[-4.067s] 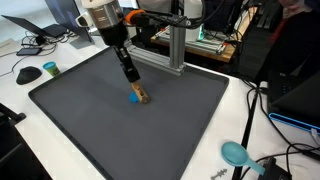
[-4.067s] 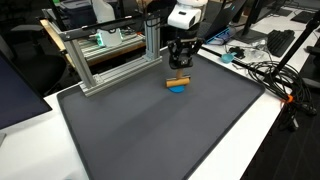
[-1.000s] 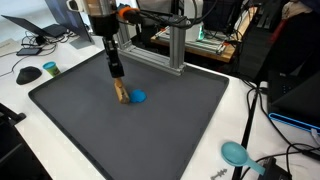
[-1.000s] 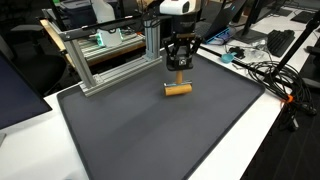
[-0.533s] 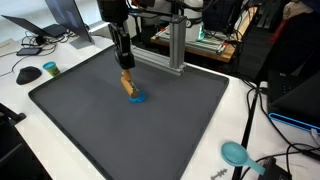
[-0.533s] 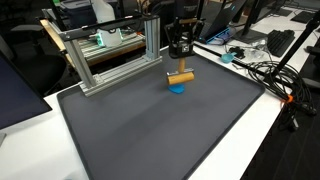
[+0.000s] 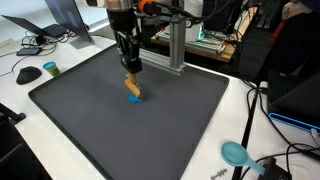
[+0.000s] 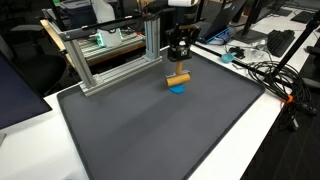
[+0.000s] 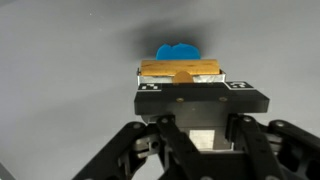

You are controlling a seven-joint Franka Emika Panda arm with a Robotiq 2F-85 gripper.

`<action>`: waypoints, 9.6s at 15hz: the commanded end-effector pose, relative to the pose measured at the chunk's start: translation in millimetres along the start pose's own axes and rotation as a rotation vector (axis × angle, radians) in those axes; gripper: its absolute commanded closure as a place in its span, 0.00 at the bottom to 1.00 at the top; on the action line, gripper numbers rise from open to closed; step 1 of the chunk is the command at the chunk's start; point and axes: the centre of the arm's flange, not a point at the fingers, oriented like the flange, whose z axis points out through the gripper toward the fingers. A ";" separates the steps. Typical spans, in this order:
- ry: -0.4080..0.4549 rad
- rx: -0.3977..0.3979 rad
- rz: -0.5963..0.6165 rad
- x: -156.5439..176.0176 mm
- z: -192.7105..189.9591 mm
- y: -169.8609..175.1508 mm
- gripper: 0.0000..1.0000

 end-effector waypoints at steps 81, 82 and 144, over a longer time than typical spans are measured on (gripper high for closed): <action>-0.307 -0.015 -0.209 22.2 82.0 -25.3 0.78; -0.307 -0.015 -0.210 22.0 82.2 -25.2 0.78; -0.010 0.022 -0.038 19.3 81.8 -14.4 0.78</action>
